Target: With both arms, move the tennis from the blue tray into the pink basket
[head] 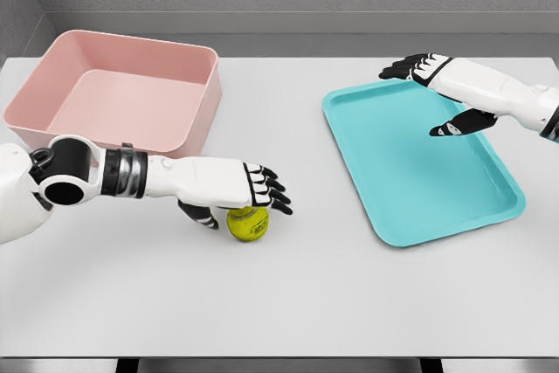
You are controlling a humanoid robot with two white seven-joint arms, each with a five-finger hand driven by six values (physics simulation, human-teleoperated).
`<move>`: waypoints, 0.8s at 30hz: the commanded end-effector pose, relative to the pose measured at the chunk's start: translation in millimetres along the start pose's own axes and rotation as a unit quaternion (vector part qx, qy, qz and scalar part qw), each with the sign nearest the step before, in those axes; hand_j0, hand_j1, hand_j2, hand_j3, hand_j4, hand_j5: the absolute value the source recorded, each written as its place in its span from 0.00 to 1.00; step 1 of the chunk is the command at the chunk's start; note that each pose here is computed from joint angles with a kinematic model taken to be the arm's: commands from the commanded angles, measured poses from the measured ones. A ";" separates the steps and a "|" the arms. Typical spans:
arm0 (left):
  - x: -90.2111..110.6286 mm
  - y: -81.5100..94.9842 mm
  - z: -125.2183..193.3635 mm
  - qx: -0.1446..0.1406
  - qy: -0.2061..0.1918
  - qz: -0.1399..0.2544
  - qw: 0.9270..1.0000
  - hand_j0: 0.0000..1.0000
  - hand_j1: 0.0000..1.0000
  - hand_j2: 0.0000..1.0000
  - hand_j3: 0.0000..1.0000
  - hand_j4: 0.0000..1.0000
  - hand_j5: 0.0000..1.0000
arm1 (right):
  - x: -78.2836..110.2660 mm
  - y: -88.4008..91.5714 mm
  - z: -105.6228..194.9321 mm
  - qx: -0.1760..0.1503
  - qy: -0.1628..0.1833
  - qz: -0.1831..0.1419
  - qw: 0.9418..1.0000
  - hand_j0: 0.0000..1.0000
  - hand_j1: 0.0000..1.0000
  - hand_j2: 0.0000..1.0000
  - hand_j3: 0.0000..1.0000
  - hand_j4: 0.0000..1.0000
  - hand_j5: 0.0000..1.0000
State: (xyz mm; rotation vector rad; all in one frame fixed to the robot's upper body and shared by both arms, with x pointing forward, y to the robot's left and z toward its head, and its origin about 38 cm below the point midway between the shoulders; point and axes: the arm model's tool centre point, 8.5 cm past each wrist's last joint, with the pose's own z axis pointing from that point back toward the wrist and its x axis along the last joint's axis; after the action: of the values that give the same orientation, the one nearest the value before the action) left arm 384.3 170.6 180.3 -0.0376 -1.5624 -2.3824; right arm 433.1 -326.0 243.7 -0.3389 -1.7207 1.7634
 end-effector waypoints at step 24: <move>-8.8 -20.4 0.2 -0.009 0.019 0.015 1.000 1.00 1.00 1.00 1.00 1.00 1.00 | -0.2 -0.9 0.5 -0.003 0.000 -0.002 1.000 1.00 1.00 1.00 1.00 1.00 1.00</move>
State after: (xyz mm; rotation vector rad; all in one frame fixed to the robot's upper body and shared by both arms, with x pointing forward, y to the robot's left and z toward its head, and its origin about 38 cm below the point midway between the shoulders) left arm 385.9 179.3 160.7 -0.0206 -1.5061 -2.3765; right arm 433.1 -326.0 243.7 -0.3389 -1.7208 1.7634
